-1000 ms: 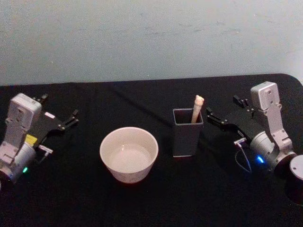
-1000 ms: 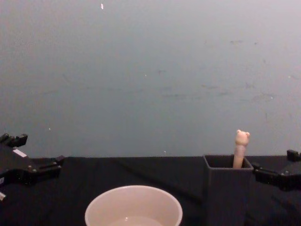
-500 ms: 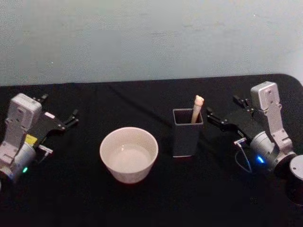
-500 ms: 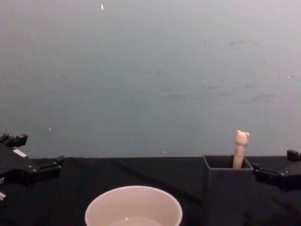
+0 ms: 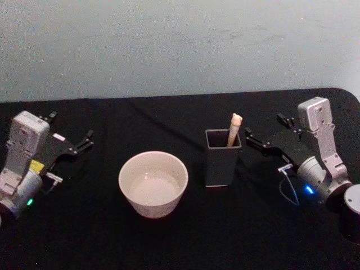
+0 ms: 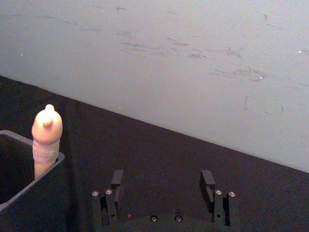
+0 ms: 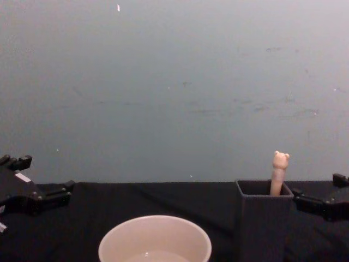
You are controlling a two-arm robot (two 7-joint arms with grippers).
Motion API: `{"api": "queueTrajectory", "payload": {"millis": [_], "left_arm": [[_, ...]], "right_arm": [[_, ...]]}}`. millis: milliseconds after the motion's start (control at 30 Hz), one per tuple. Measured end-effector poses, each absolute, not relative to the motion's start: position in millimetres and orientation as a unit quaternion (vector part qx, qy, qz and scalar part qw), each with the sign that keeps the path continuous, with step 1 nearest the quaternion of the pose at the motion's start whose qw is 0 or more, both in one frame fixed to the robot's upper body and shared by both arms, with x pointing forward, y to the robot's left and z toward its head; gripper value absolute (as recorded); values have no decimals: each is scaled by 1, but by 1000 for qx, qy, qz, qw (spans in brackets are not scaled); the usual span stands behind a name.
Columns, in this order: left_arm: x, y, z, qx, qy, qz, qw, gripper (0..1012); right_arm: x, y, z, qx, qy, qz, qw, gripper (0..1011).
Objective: Pick up the stirring spoon with one hand, stir inside the cup, then place it back in its original position.
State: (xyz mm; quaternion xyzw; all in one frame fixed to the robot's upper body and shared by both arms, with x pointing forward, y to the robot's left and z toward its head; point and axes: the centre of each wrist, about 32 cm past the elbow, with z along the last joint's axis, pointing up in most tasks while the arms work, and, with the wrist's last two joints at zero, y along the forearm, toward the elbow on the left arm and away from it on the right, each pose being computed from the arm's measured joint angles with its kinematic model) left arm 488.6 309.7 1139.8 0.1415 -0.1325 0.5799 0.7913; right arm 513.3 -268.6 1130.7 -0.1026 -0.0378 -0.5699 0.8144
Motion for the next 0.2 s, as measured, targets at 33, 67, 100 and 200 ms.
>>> {"api": "queueTrajectory", "payload": {"millis": [33, 67, 100, 200], "left_arm": [[489, 310, 1140, 141, -132, 580, 791, 1001], [489, 310, 1140, 141, -132, 580, 791, 1001], [489, 310, 1140, 141, -132, 580, 791, 1001], [489, 310, 1140, 141, -132, 580, 791, 1001]], "right_arm": [[513, -269, 1131, -103, -38, -570, 814, 1002], [513, -269, 1131, -103, -38, -570, 814, 1000], [513, -269, 1131, -103, -38, -570, 814, 1002], [513, -269, 1131, -103, -38, -570, 814, 1000]]}}
